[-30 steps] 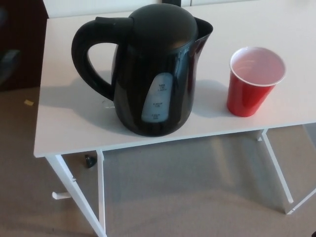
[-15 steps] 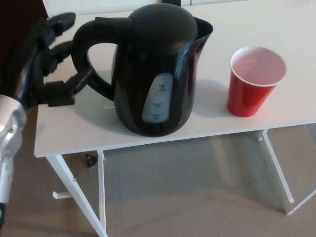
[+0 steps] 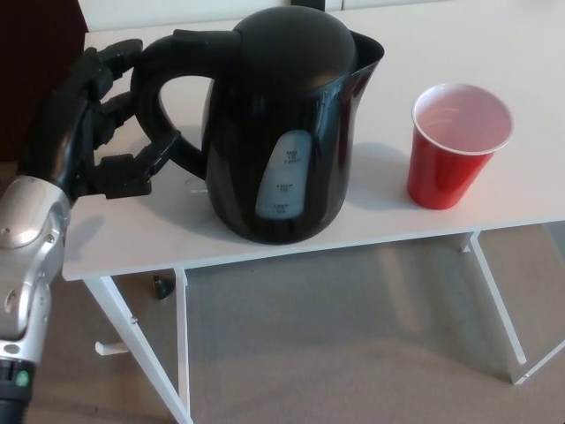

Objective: The robot walk towards a table in front and uses its left hand to pick up the pot from the base and pour water to the cup on the right hand side

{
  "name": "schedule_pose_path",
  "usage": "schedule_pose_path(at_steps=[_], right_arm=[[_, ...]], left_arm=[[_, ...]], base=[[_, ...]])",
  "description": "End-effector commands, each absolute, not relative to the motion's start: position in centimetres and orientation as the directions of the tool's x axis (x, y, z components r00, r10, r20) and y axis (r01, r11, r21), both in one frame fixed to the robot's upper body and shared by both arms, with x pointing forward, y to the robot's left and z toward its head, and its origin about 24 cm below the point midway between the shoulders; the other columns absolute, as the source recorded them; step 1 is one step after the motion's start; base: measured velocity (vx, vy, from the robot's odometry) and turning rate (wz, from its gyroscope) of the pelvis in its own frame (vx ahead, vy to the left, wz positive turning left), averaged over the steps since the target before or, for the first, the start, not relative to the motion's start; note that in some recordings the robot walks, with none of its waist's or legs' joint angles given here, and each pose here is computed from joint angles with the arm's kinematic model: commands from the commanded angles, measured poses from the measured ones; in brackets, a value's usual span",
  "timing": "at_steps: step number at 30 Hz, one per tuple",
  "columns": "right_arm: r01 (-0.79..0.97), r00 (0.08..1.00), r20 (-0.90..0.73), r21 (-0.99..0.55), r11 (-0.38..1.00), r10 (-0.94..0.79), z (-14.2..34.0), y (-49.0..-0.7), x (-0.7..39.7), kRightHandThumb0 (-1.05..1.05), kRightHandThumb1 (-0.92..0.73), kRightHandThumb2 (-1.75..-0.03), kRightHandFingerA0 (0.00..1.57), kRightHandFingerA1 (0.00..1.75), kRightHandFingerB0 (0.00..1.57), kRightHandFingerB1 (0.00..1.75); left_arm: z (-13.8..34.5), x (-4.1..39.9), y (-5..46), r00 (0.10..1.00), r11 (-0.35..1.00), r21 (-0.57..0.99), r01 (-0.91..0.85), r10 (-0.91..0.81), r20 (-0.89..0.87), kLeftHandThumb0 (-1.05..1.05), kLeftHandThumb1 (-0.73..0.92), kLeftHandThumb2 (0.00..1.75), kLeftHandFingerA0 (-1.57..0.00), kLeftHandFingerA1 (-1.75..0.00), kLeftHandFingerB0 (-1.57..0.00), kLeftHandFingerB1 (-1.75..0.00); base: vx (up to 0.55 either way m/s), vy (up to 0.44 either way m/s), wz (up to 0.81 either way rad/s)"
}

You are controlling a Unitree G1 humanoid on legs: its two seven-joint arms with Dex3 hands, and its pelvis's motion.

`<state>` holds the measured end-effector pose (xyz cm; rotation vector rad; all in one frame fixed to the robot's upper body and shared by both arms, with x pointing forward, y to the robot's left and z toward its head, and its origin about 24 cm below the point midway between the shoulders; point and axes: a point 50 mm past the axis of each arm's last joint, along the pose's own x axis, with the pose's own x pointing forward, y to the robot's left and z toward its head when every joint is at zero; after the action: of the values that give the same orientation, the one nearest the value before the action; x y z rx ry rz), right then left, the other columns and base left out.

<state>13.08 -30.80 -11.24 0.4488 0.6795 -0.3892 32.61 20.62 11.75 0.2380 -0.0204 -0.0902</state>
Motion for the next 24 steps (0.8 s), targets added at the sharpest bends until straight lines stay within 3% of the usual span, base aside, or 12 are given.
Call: schedule_pose_path(at_steps=[1,9,10,16,18,24], right_arm=[[0.484,0.715,-0.664,0.244,0.84,-0.218,-10.9,-31.2,13.3,-0.19,-0.48,-0.54,0.67,0.5,0.54,0.43],[0.471,0.723,-0.658,0.247,0.847,-0.211,-10.8,-31.1,13.7,-0.22,-0.45,-0.53,0.71,0.51,0.54,0.43],[0.474,0.724,-0.657,0.249,0.845,-0.212,-10.7,-31.1,13.7,-0.28,-0.42,-0.62,0.67,0.56,0.52,0.49],[0.473,0.726,-0.654,0.252,0.844,-0.212,-10.7,-31.1,14.0,-0.28,-0.42,-0.62,0.66,0.55,0.55,0.5],[0.474,0.723,-0.655,0.241,0.847,-0.218,-10.7,-31.0,14.1,-0.28,-0.42,-0.62,0.7,0.56,0.55,0.5],[0.472,0.724,-0.656,0.243,0.847,-0.215,-10.7,-31.0,14.2,-0.2,-0.48,-0.54,0.71,0.5,0.56,0.44]], left_arm=[[11.7,33.1,20.9,0.999,0.961,0.271,0.05,-0.051,-0.003,-0.41,0.48,0.64,-0.22,-0.37,-0.19,-0.35],[12.2,33.7,21.2,0.999,0.957,0.291,-0.001,-0.009,0.035,-0.41,0.48,0.64,-0.26,-0.38,-0.23,-0.36],[12.4,33.9,21.5,0.999,0.951,0.308,-0.015,0.002,0.04,-0.36,0.54,0.57,-0.3,-0.34,-0.23,-0.3],[12.8,34.3,21.9,0.998,0.934,0.353,-0.048,0.031,0.054,-0.37,0.54,0.57,-0.32,-0.34,-0.25,-0.3],[13.0,34.9,22.3,0.996,0.92,0.384,-0.083,0.067,0.056,-0.46,0.43,0.66,-0.32,-0.42,-0.26,-0.38],[13.2,35.6,22.4,0.995,0.909,0.405,-0.099,0.078,0.07,-0.45,0.42,0.66,-0.35,-0.43,-0.27,-0.39]], base=[[0.0,0.0,0.0],[0.0,0.0,0.0],[0.0,0.0,0.0],[0.0,0.0,0.0],[0.0,0.0,0.0],[0.0,0.0,0.0]])
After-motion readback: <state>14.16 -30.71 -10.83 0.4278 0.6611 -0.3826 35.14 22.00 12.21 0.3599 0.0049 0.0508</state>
